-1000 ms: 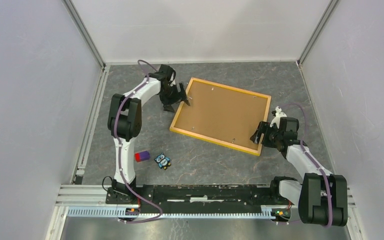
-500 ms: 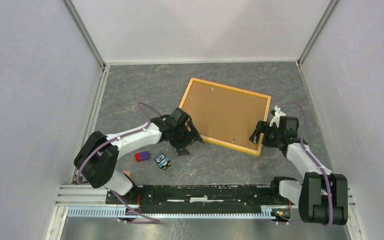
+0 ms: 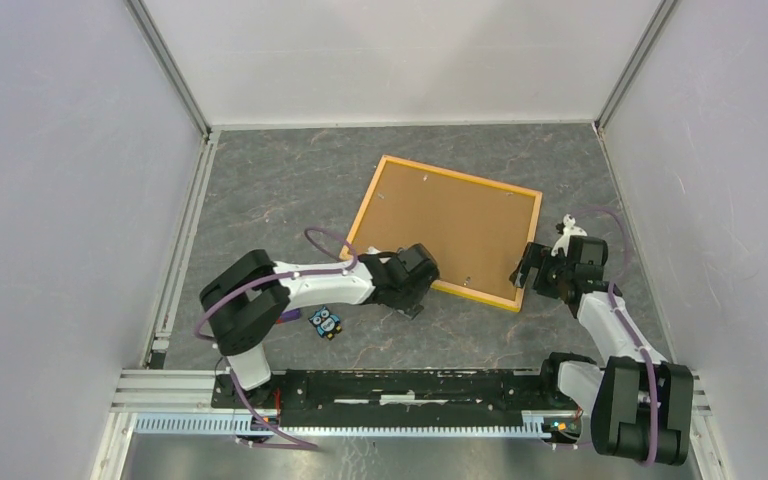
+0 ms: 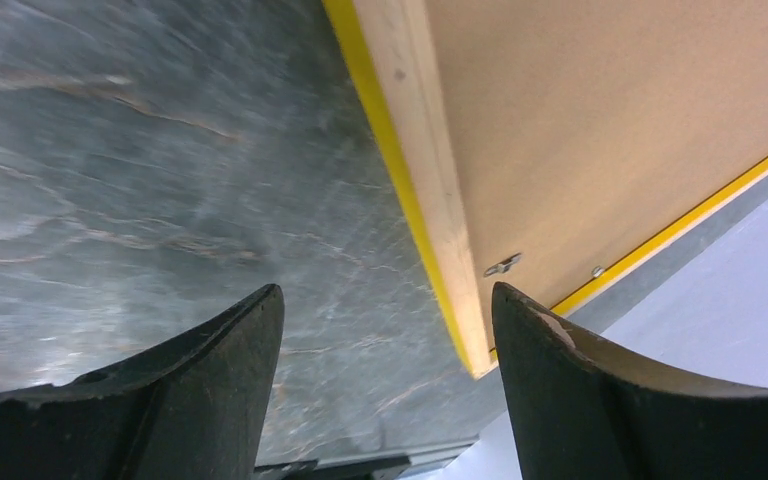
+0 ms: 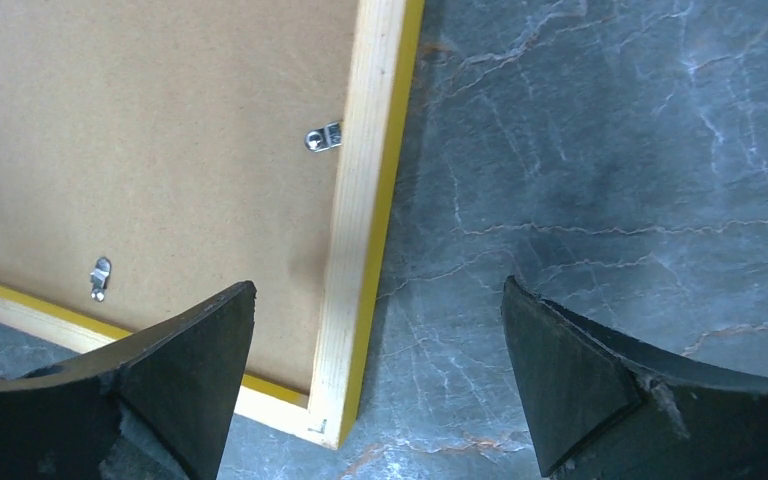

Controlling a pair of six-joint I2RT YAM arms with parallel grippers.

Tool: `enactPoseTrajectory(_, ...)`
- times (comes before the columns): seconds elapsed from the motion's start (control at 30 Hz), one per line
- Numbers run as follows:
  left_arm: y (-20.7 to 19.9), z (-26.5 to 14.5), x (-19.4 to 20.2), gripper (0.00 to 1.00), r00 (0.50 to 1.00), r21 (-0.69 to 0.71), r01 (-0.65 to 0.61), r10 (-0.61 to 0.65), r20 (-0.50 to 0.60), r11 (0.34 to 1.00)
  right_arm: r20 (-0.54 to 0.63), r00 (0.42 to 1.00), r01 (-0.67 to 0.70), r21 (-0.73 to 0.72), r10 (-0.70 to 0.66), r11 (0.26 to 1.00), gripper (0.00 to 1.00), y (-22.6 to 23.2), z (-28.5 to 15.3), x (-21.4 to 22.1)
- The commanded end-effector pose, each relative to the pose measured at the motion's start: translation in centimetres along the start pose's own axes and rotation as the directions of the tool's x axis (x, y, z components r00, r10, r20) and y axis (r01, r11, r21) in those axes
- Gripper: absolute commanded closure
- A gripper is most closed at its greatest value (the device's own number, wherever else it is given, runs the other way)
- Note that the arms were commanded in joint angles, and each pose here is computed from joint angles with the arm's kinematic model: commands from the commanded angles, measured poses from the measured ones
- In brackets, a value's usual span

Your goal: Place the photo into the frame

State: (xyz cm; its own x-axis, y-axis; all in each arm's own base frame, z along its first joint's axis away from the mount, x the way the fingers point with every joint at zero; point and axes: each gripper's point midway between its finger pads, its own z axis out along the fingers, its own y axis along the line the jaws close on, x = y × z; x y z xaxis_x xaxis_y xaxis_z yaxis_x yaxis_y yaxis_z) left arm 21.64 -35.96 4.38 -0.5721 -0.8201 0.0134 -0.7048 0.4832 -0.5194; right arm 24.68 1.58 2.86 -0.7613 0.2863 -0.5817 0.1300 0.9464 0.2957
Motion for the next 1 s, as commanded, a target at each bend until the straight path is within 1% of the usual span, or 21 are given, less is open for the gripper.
enactPoseTrajectory(0.0,-3.2,1.1,-0.9,0.19,0.961,0.068,0.21,-0.219,0.169,0.975,0.03,1.0,0.01,-0.074,-0.008,0.997,0.02,1.1,-0.2,0.0)
enactPoseTrajectory(0.1,-2.6,2.3,-0.6,0.24,0.951,0.046,0.251,-0.255,0.176,0.967,0.013,1.0,0.007,-0.081,-0.006,0.997,0.02,1.2,-0.1,0.4)
enactPoseTrajectory(0.2,-1.6,2.7,-1.3,0.29,0.937,0.007,0.255,-0.249,0.245,0.967,0.025,1.0,0.013,-0.09,-0.01,0.996,0.02,1.3,-0.2,0.3)
enactPoseTrajectory(0.27,-1.4,3.4,-1.4,0.35,0.933,-0.001,0.257,-0.248,0.26,0.966,0.043,0.999,0.018,-0.083,-0.015,0.996,0.02,1.3,-0.4,-0.2)
enactPoseTrajectory(0.43,-1.1,4.1,-1.8,0.47,0.938,-0.053,0.187,-0.162,0.306,0.981,0.065,0.998,0.023,-0.061,-0.019,0.998,0.02,1.0,-0.7,-0.5)
enactPoseTrajectory(0.5,-0.3,4.3,-2.1,0.55,0.941,-0.094,0.169,-0.132,0.311,0.981,0.067,0.998,0.024,-0.05,-0.021,0.998,0.02,0.9,-0.8,-0.6)
enactPoseTrajectory(0.57,-0.2,4.1,-2.6,0.63,0.946,-0.113,0.129,-0.088,0.313,0.985,0.068,0.997,0.025,-0.04,-0.022,0.999,0.02,0.8,-1.0,-0.9)
enactPoseTrajectory(0.63,-2.0,4.1,-2.3,0.69,0.963,-0.084,0.029,-0.005,0.269,0.996,0.074,0.997,0.027,-0.029,-0.025,0.999,0.03,0.7,-1.2,-1.3)
enactPoseTrajectory(0.67,-2.6,3.9,-2.1,0.74,0.966,-0.092,0.002,0.022,0.258,0.996,0.078,0.997,0.027,-0.022,-0.025,0.999,0.03,0.6,-1.4,-1.6)
enactPoseTrajectory(0.8,-2.2,3.1,-4.1,0.93,0.96,-0.177,-0.097,0.139,0.244,0.979,0.106,0.994,0.036,0.004,-0.036,0.999,0.03,0.6,-2.2,-3.0)
enactPoseTrajectory(0.87,-1.3,2.5,-5.8,0.96,0.947,-0.203,-0.168,0.215,0.239,0.965,0.121,0.992,0.039,0.025,-0.042,0.999,0.03,0.4,-2.7,-3.7)
enactPoseTrajectory(0.9,-1.0,2.4,-6.6,0.96,0.935,-0.216,-0.224,0.272,0.227,0.95,0.129,0.991,0.038,0.038,-0.043,0.999,0.03,0.3,-3.0,-4.0)
enactPoseTrajectory(0.97,0.7,2.3,-8.1,0.98,0.902,-0.275,-0.336,0.392,0.179,0.901,0.141,0.989,0.038,0.048,-0.045,0.998,0.03,0.2,-3.4,-4.4)
